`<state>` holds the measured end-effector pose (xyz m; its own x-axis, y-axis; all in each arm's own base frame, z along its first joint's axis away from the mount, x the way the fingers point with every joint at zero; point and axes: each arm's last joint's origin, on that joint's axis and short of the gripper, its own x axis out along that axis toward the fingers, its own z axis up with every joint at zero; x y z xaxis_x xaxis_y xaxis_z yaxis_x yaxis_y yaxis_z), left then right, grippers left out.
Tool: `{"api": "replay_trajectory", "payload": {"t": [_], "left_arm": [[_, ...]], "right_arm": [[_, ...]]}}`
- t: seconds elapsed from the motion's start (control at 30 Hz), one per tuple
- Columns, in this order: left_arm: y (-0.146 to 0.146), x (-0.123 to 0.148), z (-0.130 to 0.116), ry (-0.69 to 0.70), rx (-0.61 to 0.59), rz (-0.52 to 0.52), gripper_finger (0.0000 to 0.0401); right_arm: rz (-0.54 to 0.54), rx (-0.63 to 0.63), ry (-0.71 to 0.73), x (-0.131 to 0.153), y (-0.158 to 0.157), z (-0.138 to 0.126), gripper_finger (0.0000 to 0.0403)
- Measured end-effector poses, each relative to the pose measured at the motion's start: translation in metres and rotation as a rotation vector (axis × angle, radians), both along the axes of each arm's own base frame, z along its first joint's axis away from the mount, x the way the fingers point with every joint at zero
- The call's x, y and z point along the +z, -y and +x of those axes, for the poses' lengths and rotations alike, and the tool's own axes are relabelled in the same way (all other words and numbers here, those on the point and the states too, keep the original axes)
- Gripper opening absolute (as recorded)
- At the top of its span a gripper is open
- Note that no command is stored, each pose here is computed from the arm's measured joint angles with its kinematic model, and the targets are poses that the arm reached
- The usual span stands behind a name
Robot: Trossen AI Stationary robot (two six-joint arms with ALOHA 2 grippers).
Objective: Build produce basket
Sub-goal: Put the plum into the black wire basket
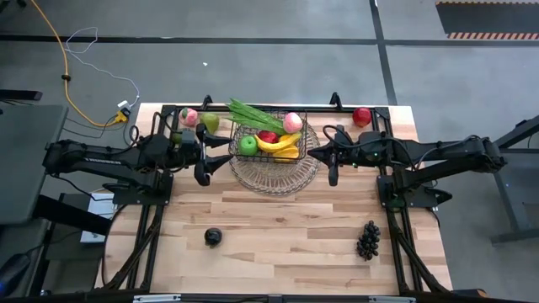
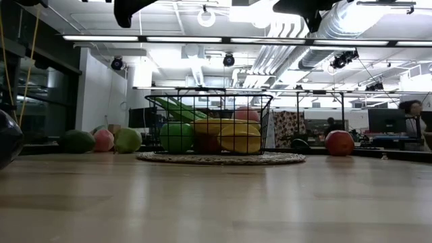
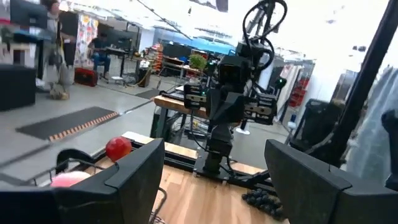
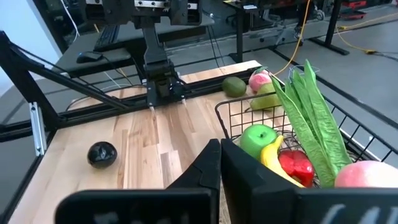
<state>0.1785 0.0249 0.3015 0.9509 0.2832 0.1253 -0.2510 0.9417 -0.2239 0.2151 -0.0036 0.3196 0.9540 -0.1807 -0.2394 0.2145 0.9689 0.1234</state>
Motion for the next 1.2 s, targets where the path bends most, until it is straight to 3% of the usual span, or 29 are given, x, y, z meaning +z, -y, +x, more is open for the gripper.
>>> {"api": "replay_trajectory", "payload": {"t": [0.1,0.2,0.4,0.53,0.7,0.87,1.2], "left_arm": [[0.001,0.000,0.000,0.019,-0.038,-0.080,0.0266],[0.009,0.002,0.005,-0.073,-0.138,-0.101,0.0266],[0.043,-0.001,0.016,-0.473,-0.341,-0.109,0.0266],[0.068,-0.019,0.017,-0.772,-0.424,-0.091,0.0266],[0.091,-0.048,0.019,-1.023,-0.447,-0.192,0.0269],[0.113,-0.068,0.027,-1.145,-0.496,-0.214,0.0299],[0.135,-0.116,0.042,-1.368,-0.499,-0.133,0.0370]], "right_arm": [[0.009,-0.002,0.002,0.000,0.000,0.000,0.0003],[0.008,-0.002,0.001,0.000,0.000,0.000,0.0001],[0.008,-0.012,-0.006,-0.001,0.002,0.000,0.0001],[0.008,-0.025,-0.030,-0.003,0.005,-0.001,0.0000],[0.008,-0.033,-0.043,-0.004,0.007,-0.001,0.0000],[0.025,-0.037,-0.040,-0.004,0.007,-0.001,0.0000],[0.026,-0.036,-0.054,-0.006,0.006,-0.002,0.0000]]}}
